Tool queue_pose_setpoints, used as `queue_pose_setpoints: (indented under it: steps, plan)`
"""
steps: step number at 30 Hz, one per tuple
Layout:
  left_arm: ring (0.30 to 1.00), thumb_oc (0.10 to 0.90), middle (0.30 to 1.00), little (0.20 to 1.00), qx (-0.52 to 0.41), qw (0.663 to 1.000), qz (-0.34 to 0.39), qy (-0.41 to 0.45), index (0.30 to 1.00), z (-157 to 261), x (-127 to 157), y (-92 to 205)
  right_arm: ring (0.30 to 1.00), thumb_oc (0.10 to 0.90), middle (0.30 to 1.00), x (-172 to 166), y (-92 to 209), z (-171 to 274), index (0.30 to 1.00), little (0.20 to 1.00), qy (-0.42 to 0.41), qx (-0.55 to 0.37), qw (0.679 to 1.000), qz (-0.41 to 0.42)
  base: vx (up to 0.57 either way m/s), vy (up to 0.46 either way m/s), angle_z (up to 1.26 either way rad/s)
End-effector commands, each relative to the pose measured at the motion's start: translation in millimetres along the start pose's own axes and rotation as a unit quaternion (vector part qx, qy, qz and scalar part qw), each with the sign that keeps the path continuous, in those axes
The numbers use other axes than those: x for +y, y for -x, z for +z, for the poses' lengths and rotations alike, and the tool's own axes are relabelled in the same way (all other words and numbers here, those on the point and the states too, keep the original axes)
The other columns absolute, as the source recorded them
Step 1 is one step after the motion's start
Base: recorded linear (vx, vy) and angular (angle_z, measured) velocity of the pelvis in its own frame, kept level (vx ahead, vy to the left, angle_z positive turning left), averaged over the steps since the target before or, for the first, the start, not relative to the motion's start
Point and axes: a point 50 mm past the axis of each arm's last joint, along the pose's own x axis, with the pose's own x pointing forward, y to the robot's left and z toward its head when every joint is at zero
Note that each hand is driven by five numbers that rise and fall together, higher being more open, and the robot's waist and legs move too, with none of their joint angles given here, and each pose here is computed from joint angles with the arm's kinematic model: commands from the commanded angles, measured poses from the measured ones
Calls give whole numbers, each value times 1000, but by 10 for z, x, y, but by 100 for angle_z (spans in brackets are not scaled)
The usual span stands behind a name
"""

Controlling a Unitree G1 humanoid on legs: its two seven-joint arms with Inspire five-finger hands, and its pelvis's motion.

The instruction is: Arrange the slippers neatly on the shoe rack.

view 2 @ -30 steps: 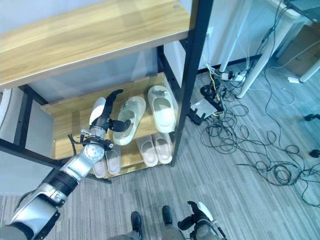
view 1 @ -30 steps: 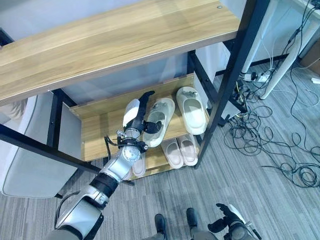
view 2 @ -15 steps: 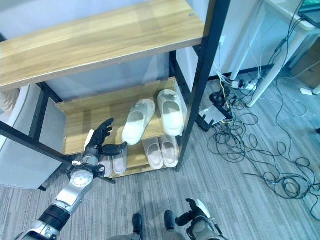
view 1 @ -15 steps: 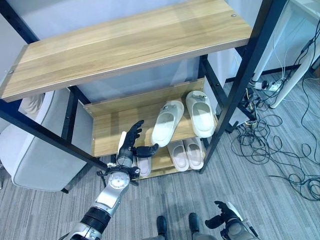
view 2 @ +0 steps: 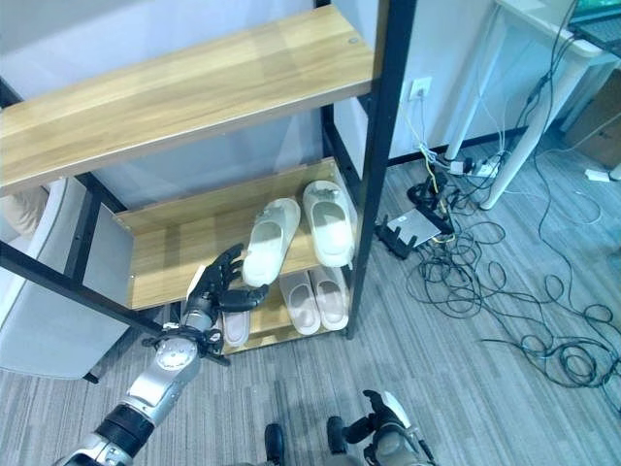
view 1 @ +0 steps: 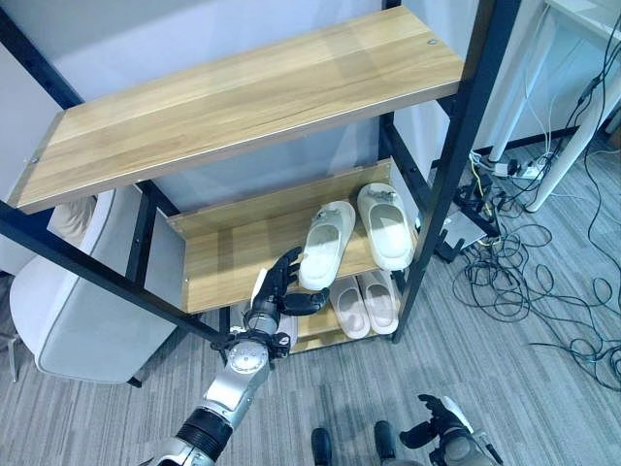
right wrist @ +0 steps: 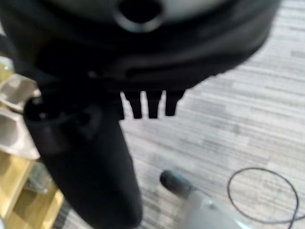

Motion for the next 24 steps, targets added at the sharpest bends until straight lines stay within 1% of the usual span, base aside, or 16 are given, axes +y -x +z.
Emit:
queue_pose_setpoints:
  steps: [1,10,14,18,22,24]
  plan:
    - [900,800,900,900,-74,996,-36,19,900,332,-185,-173,900,800,900,-96,-37,86,900,900,-3,-8,1000,-22,0,0,0]
    - [900,800,900,900,-93,992,-86,27,900,485,-474,-222,900,800,900,-85,-45,142,900,900,0,-13,1000,-21,3,-3,-8]
    - [900,800,900,900,-99,990,-92,26,900,523,-517,-233,900,800,900,-77,-43,134,900,900,-1,-12,1000,-21,4,-8,-1]
    - [900,800,900,900,-114,987,-106,33,900,640,-634,-265,900,800,900,-15,-31,129,900,900,-1,-11,1000,-16,6,-9,0]
    - [900,800,900,900,-132,985,-112,23,900,739,-665,-286,900,800,900,6,-28,150,900,900,-2,-15,1000,-15,4,-15,0]
    - [900,800,900,900,-136,985,-108,18,900,760,-637,-293,900,800,900,9,-28,155,900,900,-2,-16,1000,-15,8,-36,0]
